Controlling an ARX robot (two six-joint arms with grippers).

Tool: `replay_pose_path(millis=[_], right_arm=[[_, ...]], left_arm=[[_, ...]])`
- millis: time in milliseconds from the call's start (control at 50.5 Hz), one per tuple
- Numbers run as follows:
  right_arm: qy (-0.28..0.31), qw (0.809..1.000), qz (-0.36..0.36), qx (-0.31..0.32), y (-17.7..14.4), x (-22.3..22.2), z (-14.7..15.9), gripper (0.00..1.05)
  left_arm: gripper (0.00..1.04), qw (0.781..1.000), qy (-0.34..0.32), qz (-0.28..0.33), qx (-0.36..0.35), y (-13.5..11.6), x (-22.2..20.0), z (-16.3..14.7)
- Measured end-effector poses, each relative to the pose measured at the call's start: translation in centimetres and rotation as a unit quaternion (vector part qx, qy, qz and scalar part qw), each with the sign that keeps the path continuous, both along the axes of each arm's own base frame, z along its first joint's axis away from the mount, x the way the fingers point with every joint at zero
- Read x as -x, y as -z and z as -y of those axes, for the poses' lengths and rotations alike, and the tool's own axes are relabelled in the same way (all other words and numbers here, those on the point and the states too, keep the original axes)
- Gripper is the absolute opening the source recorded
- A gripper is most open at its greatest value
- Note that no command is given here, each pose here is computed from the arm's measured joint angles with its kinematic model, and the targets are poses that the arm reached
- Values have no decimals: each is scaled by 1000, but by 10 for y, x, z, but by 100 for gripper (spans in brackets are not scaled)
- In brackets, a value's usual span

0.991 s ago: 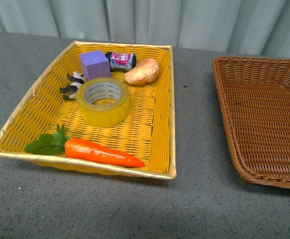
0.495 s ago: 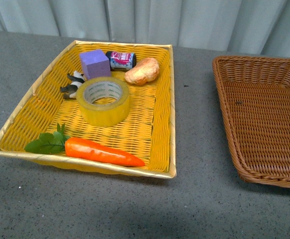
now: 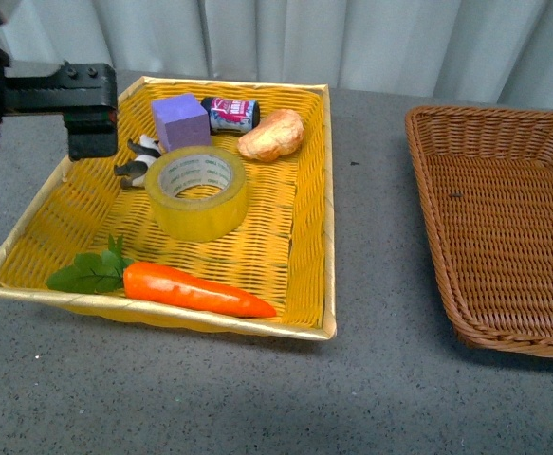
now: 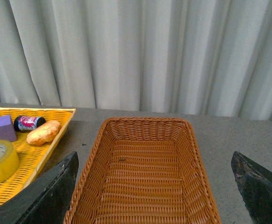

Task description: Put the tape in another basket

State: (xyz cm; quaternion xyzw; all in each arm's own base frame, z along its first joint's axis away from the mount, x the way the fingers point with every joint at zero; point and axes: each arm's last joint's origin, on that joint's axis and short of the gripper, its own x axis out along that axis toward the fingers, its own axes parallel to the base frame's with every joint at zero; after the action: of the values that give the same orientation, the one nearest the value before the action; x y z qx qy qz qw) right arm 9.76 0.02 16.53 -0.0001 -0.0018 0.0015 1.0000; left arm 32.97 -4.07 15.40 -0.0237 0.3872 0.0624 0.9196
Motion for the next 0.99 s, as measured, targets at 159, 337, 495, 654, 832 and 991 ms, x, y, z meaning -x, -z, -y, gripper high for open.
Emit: replay_pose_path(millis=[159, 337, 495, 654, 832, 991], right_arm=[[0, 1000, 0, 0, 0, 0, 0, 96], [0, 1000, 0, 0, 0, 0, 0, 96], [0, 1000, 0, 0, 0, 0, 0, 96], [0, 1000, 0, 0, 0, 0, 0, 96], [0, 1000, 0, 0, 0, 0, 0, 96], [0, 1000, 0, 0, 0, 0, 0, 96]], left_arm=[[98, 999, 7, -37, 27, 10, -19, 18], [98, 999, -6, -43, 24, 18, -37, 35], [98, 997, -34, -63, 27, 31, -46, 38], [98, 996, -36, -61, 53, 36, -56, 42], [98, 991, -80, -89, 66, 40, -67, 45], [98, 987, -98, -108, 65, 47, -71, 47]])
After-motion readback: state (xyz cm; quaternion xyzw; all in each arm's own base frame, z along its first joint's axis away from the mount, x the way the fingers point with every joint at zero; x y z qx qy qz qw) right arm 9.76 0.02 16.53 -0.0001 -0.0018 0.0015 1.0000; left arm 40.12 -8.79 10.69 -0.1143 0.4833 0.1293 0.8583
